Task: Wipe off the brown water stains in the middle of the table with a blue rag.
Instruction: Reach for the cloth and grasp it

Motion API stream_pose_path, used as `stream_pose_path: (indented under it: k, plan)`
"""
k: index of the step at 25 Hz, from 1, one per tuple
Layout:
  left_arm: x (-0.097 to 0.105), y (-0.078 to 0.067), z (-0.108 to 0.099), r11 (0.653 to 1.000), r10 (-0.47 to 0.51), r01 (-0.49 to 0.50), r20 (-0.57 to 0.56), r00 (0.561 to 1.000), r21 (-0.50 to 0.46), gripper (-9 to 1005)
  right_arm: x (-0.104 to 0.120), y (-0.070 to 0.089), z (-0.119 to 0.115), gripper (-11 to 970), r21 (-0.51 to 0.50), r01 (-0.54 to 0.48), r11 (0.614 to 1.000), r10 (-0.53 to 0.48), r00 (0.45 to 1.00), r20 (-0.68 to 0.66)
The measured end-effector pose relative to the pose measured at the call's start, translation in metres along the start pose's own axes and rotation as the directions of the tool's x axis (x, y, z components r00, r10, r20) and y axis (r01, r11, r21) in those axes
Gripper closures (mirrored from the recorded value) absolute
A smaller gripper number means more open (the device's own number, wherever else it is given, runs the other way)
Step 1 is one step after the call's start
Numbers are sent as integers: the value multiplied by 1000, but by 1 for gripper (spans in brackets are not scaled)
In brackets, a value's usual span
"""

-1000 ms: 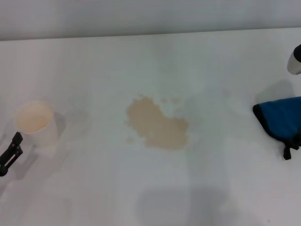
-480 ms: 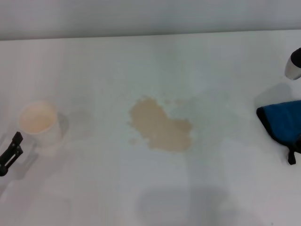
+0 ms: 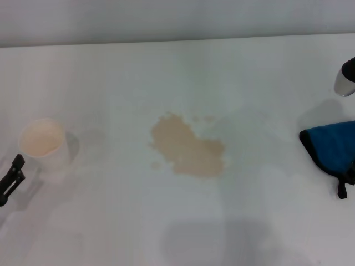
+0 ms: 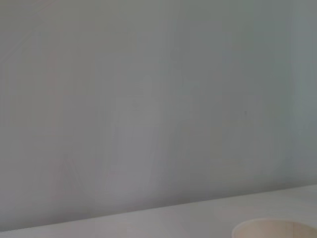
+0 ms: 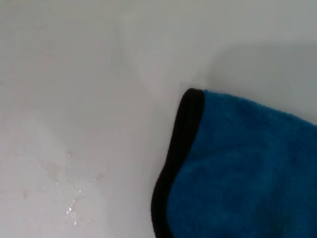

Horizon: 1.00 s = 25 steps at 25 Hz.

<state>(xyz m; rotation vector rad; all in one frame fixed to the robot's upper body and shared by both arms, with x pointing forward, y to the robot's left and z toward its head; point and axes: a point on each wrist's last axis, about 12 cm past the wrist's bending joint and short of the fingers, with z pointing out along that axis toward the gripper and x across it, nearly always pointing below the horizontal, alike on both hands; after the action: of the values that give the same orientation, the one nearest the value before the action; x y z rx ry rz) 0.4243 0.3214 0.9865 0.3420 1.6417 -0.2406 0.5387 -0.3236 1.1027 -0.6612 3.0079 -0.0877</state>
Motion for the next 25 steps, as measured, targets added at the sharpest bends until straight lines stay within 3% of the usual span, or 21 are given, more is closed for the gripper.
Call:
stream_pose_path:
  k: [25]
  plan:
    - [-3, 1, 4, 1000, 6, -6, 11, 1000, 6, 109, -2, -7, -13, 520, 14, -2, 1000, 2, 1000, 30]
